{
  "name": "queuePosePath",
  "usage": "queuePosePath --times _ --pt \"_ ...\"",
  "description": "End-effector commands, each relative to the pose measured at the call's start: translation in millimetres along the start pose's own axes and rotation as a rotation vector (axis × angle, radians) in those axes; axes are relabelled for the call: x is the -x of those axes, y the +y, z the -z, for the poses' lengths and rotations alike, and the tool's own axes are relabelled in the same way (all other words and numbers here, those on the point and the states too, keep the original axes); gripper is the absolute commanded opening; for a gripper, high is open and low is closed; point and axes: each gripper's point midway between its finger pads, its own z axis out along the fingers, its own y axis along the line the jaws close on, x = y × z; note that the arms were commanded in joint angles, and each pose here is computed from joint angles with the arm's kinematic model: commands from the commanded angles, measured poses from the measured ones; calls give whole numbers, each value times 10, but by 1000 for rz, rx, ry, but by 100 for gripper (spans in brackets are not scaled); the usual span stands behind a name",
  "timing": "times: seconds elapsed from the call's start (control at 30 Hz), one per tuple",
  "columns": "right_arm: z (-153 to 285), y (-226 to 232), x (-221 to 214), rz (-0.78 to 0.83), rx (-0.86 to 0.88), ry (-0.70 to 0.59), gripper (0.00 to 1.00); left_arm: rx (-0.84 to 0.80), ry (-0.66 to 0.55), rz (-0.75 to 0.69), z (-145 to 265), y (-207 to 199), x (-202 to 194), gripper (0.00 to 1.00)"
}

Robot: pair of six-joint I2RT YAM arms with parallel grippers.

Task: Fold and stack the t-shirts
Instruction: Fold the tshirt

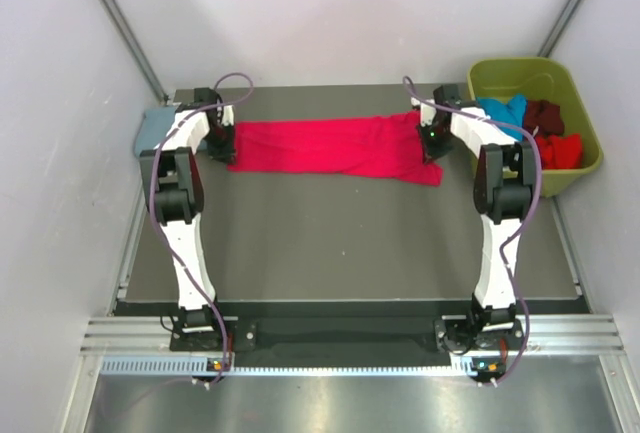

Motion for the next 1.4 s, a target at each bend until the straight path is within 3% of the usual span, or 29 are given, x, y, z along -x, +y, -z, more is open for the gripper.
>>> queuePosePath --times 0.0,0.37,0.63,0.67,0.7,0.77,0.8,0.87,0.97,1.07,1.17,1.23,1.37 --pt "-139 -173 17 3 -50 25 0 -11 52 0 185 -68 -235 0" --pt "-183 -655 703 -6 -136 -138 1 -22 103 -58 551 -378 -764 0" --pt "-223 -765 1015 11 -166 -218 6 -24 87 -133 708 -634 -832 0" --pt "-217 -780 1034 4 -174 -222 9 -23 78 -135 738 -647 -814 25" --pt "-127 -802 1091 -3 -188 -242 23 -18 61 -139 790 -643 -768 47" --pt "41 -776 1165 -15 -194 -273 41 -15 -22 -167 1037 -663 -539 98" --pt "303 -745 1289 -11 -198 -325 55 -13 -50 -172 1131 -665 -461 99" --pt "638 -670 1390 -16 -193 -379 65 -37 -122 -179 1350 -676 -225 99" --pt "947 -606 1496 -33 -187 -438 70 -31 -204 -193 1438 -678 113 99" --pt "1125 -478 1512 -60 -139 -469 70 -46 -222 -187 1223 -697 397 96" --pt "1007 -330 1401 -111 -48 -437 68 -101 -192 -174 885 -760 546 71" --pt "832 -225 1294 -150 29 -399 67 -119 -157 -170 607 -760 548 40" --pt "580 -3 1054 -223 145 -318 66 -97 -174 -182 302 -691 739 35"
